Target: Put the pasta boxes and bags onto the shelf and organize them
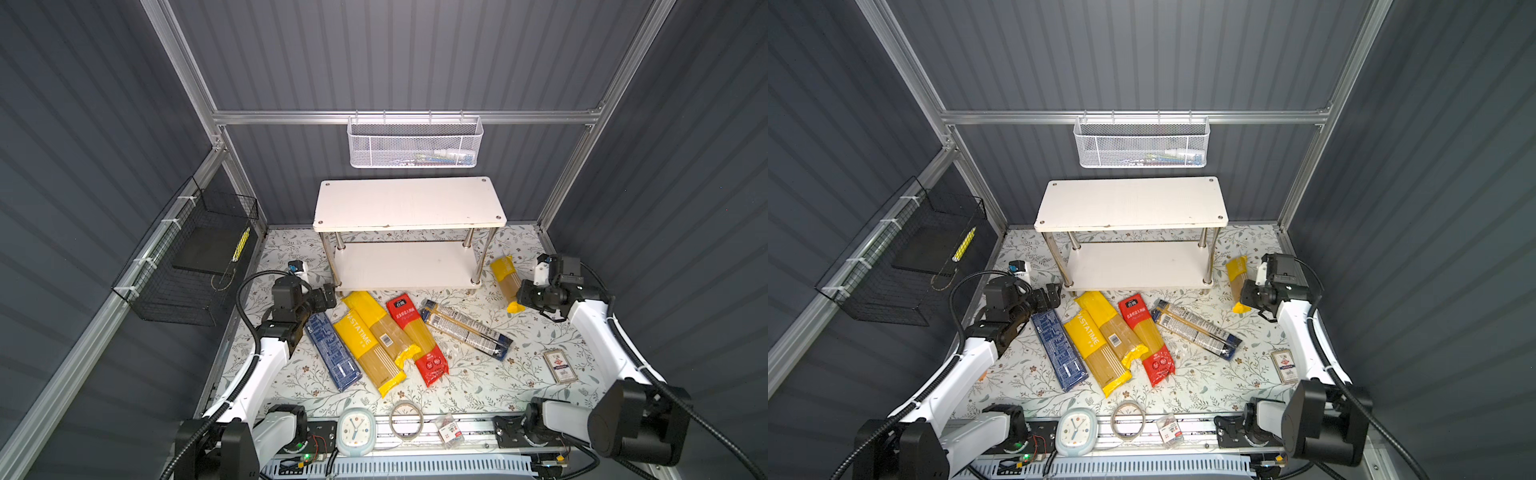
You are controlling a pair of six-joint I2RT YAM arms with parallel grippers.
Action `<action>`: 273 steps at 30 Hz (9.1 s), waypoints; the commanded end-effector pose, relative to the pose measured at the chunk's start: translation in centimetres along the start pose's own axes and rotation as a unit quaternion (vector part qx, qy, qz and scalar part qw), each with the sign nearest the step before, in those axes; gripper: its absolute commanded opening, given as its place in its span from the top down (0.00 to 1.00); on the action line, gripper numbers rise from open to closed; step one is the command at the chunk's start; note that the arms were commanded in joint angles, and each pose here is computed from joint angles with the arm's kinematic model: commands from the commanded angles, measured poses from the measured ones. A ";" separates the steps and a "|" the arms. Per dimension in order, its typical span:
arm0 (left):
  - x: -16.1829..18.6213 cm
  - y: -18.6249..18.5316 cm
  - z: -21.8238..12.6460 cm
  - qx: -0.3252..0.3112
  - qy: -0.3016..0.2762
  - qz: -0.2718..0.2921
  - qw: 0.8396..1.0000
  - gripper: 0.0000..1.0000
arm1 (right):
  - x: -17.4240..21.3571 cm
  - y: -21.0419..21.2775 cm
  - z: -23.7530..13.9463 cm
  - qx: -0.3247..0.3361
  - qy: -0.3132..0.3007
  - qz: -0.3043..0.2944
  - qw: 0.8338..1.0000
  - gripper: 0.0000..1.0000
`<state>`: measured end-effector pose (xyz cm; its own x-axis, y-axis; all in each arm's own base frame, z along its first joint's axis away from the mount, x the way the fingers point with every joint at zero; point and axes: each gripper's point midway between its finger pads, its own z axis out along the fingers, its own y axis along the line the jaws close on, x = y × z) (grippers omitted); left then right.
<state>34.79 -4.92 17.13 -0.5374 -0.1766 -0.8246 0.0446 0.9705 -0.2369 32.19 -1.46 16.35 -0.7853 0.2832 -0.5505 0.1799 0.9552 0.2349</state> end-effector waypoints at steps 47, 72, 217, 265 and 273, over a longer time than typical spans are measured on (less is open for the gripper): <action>-1.3 -1.1 -1.4 0.024 -0.007 -0.011 1.000 0.00 | 7.4 0.9 3.3 0.020 0.139 -0.017 0.990 0.07; -1.6 -0.5 -1.6 0.005 -0.011 -0.003 1.000 0.00 | 6.7 0.1 10.0 0.077 0.208 -0.083 0.971 0.01; -1.0 -3.3 -3.1 0.078 0.026 -0.026 0.996 0.00 | -19.0 24.4 -10.4 -0.290 -0.050 -0.077 0.953 0.63; -3.0 -4.5 -5.5 0.091 0.036 -0.027 0.995 0.00 | -12.0 19.4 -22.6 -0.287 -0.216 -0.134 0.924 0.01; -2.1 -5.4 -5.8 0.114 0.078 -0.001 0.990 0.00 | -2.1 15.6 -21.0 -0.287 -0.189 -0.142 0.928 0.01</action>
<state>31.68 -8.28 23.54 -0.6228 -0.1855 -0.7600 0.1824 0.9103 -0.3717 24.87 10.89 40.05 -0.4560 0.1596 -0.8756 -0.4214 0.8278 0.3704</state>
